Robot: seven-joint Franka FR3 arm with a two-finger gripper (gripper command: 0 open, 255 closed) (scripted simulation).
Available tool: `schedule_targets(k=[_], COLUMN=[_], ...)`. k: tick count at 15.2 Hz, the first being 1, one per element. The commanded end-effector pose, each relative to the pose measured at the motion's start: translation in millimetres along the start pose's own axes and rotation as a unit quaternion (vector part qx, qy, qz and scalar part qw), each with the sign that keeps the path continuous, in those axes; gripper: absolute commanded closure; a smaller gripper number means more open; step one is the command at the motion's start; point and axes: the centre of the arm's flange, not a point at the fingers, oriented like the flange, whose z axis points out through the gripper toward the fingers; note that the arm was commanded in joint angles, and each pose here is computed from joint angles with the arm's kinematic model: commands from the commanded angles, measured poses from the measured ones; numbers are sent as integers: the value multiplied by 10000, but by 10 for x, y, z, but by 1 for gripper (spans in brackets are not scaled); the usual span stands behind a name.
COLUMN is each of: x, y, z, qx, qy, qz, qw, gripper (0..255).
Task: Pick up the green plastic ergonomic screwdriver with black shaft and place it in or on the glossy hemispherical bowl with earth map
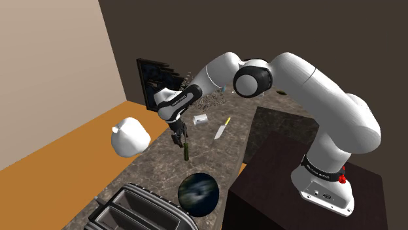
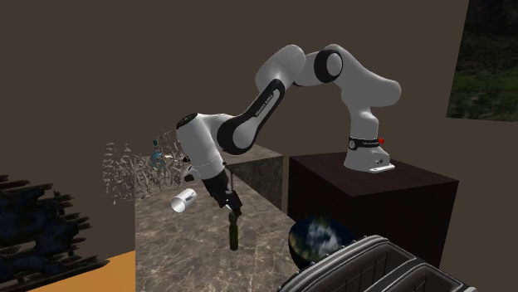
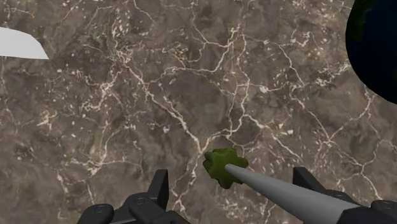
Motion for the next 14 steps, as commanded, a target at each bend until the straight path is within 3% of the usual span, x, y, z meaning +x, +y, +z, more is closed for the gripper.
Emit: schedule_targets(k=[1, 10, 11, 14], x=[1, 0, 0, 0], y=[-5, -5, -5, -5], z=[104, 187, 187, 187], qx=[-1, -1, -1, -1], qy=[2, 1, 1, 1], qz=[-1, -1, -1, -1], qw=[10000, 10000, 10000, 10000], gripper=[0, 0, 255, 255])
